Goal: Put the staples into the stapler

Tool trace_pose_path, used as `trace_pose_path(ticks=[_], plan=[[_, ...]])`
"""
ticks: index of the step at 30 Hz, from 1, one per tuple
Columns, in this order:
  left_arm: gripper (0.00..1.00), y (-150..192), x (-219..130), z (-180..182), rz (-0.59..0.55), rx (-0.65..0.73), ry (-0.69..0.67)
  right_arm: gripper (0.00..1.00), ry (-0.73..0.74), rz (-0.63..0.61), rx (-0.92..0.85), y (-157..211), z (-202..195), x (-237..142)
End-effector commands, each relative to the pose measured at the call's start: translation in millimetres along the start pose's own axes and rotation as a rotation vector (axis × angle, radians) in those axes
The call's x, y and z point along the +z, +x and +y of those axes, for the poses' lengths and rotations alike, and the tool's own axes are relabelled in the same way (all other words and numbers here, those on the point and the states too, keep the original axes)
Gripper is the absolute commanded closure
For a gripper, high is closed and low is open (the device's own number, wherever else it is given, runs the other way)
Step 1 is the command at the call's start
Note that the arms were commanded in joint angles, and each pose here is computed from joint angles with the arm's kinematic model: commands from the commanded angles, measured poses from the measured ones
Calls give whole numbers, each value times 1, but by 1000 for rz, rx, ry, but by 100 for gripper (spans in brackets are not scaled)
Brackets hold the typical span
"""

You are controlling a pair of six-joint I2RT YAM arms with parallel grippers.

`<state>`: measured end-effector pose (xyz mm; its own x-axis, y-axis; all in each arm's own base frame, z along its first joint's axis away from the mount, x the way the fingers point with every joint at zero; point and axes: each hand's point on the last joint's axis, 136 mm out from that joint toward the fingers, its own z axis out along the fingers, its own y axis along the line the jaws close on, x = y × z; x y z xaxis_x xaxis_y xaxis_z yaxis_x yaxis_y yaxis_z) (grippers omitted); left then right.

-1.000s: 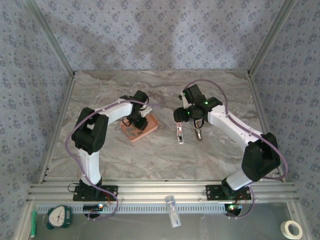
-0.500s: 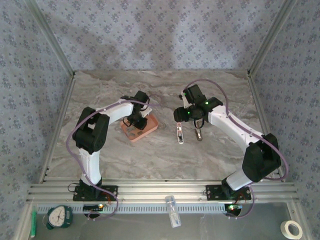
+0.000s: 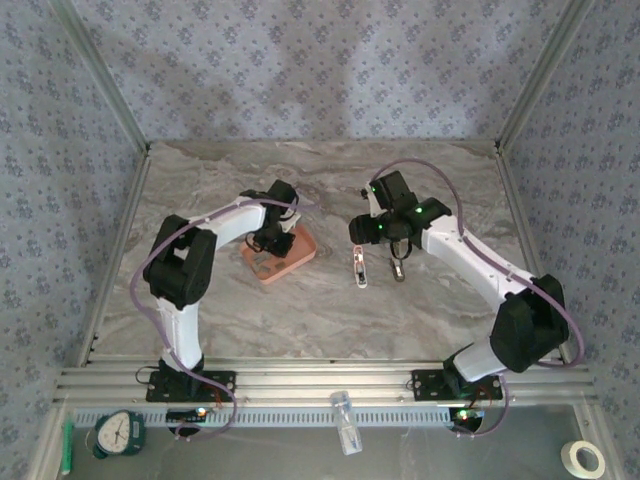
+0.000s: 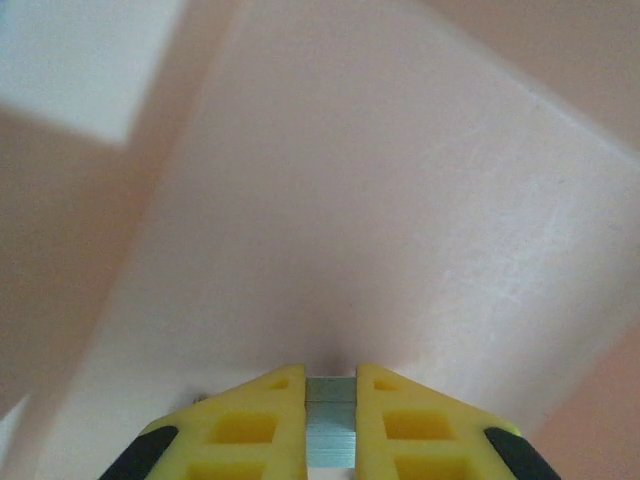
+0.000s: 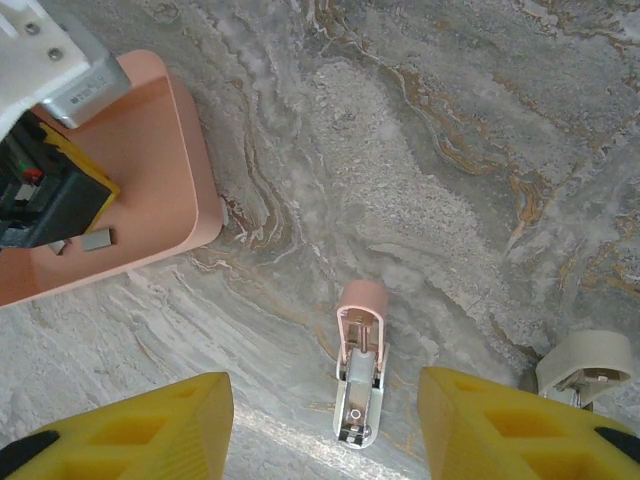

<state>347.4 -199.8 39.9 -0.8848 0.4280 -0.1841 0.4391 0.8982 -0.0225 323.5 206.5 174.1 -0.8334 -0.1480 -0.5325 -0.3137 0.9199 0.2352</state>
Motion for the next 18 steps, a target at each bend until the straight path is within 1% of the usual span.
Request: trace_pose_path(ticks=[1,5,10,14,18], plan=[[86,-5,-42,-5,-70,-100,27,47,-14,-47,33,-1,2,-5],[87,-2,-64,-14,-110,-169,49,47,-34,-74,69,1,5,-6],[88,7,-86,-34,-155,-216,81,48,-49,-111,105,3,9,-11],[89,21,-91,-57,-165,-243,102,48,-43,-138,127,9,11,-16],[89,36,-85,-87,-177,-245,123,48,-40,-156,164,21,11,-22]])
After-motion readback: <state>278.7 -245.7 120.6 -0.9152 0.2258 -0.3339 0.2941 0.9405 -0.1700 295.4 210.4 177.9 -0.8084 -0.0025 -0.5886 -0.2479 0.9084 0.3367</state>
